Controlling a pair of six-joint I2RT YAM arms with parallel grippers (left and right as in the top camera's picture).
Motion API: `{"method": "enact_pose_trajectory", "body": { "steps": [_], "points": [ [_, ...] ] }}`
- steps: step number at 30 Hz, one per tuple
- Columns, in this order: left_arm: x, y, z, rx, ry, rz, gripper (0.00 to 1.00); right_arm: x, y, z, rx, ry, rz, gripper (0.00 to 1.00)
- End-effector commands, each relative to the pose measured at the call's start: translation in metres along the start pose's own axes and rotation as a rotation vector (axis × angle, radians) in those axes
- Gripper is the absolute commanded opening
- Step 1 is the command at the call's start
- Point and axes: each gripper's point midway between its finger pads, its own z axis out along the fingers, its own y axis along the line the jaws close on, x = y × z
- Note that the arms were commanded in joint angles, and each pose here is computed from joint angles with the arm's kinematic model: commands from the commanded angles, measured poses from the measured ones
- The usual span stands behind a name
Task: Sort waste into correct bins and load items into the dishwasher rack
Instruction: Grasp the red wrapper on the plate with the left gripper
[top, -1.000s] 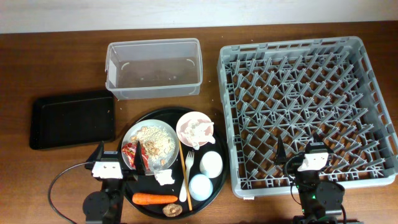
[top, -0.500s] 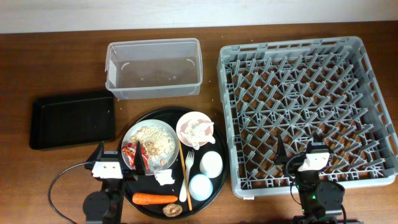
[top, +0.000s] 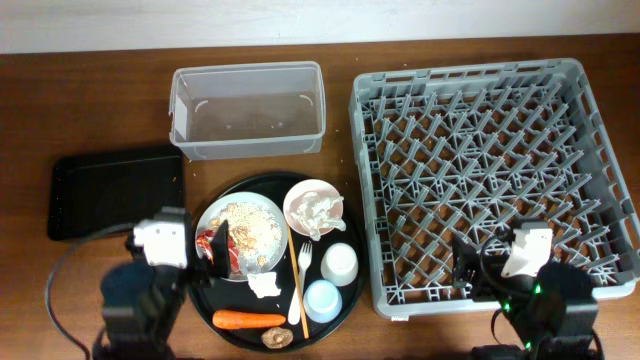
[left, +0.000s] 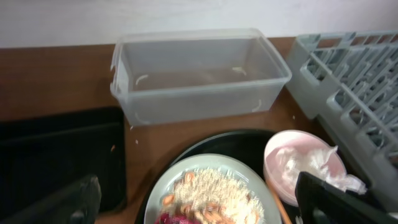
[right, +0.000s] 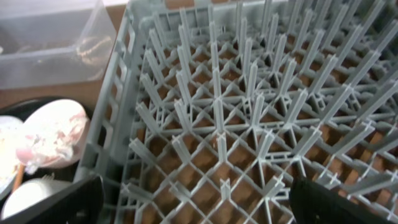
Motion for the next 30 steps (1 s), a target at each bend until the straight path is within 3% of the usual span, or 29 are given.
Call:
{"method": "enact_pose_trajectory", "body": {
  "steps": [1, 3, 5, 9, 15, 21, 22, 24, 27, 30],
  "points": [
    [-0.022, -0.017, 0.007, 0.099, 0.143, -0.03, 0.99, -0.013, 0.005, -0.005, -0.004, 0.094, 0.014, 0.99],
    [-0.015, -0.018, 0.009, 0.103, 0.312, -0.058, 0.99, -0.012, 0.009, -0.001, -0.021, 0.172, 0.023, 0.98],
    [-0.001, -0.017, 0.016, 0.103, 0.393, -0.073, 0.99, -0.008, 0.008, 0.001, -0.019, 0.202, 0.027, 0.98],
    [0.048, -0.005, 0.029, 0.035, 0.637, -0.103, 0.99, 0.0, 0.006, 0.007, -0.006, 0.254, 0.031, 0.98],
    [0.121, 0.013, 0.056, -0.149, 0.978, -0.37, 0.99, 0.01, 0.003, 0.016, 0.004, 0.325, 0.038, 0.98],
    [0.156, 0.029, 0.077, -0.201, 1.09, -0.463, 0.99, 0.013, 0.003, 0.02, 0.007, 0.35, 0.041, 0.98],
    [0.156, 0.028, 0.084, -0.186, 1.073, -0.469, 0.94, 0.013, 0.003, 0.02, 0.007, 0.351, 0.041, 0.99],
    [0.152, 0.029, 0.091, -0.184, 1.043, -0.465, 0.7, 0.013, 0.003, 0.02, 0.007, 0.352, 0.041, 0.98],
    [0.152, 0.029, 0.091, -0.184, 1.042, -0.465, 0.46, 0.013, 0.003, 0.02, 0.007, 0.352, 0.041, 0.98],
    [0.152, 0.029, 0.091, -0.184, 1.042, -0.465, 0.35, 0.013, 0.003, 0.02, 0.007, 0.351, 0.041, 0.98]
  ]
}}
